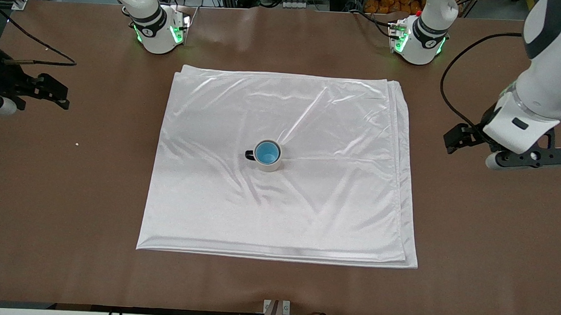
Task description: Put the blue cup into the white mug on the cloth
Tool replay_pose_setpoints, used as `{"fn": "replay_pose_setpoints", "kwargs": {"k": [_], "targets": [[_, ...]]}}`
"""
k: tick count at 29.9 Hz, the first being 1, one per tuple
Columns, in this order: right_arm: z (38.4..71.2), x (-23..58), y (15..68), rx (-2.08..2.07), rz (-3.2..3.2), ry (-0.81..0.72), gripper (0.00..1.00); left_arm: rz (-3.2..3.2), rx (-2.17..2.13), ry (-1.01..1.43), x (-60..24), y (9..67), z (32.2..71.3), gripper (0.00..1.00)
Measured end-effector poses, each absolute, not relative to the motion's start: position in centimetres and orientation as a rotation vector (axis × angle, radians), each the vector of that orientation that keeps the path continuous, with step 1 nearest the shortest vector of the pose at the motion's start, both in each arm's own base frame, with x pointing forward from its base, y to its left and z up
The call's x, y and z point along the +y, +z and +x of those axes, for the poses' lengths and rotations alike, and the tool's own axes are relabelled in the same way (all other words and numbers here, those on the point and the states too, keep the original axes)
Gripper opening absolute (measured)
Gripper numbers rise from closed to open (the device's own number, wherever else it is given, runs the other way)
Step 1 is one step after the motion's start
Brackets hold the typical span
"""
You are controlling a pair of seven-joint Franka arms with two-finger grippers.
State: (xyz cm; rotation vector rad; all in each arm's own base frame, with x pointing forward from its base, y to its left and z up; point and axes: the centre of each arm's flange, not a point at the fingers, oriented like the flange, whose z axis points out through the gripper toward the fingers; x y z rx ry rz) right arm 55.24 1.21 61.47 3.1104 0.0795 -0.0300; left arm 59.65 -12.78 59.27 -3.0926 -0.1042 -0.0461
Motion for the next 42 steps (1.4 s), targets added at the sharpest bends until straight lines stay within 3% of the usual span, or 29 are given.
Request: {"fn": "replay_pose_setpoints", "kwargs": {"k": [25, 42], "targets": [[54.4, 0.1, 61.0, -0.072, 3.111, -0.056, 1.00, -3.123, -0.095, 0.014, -4.8, 56.9, 60.7, 1.00], [54.7, 0.3, 61.2, -0.077, 3.133, -0.018, 1.00, -3.126, -0.106, -0.026, -4.7, 56.9, 60.9, 1.00]]}}
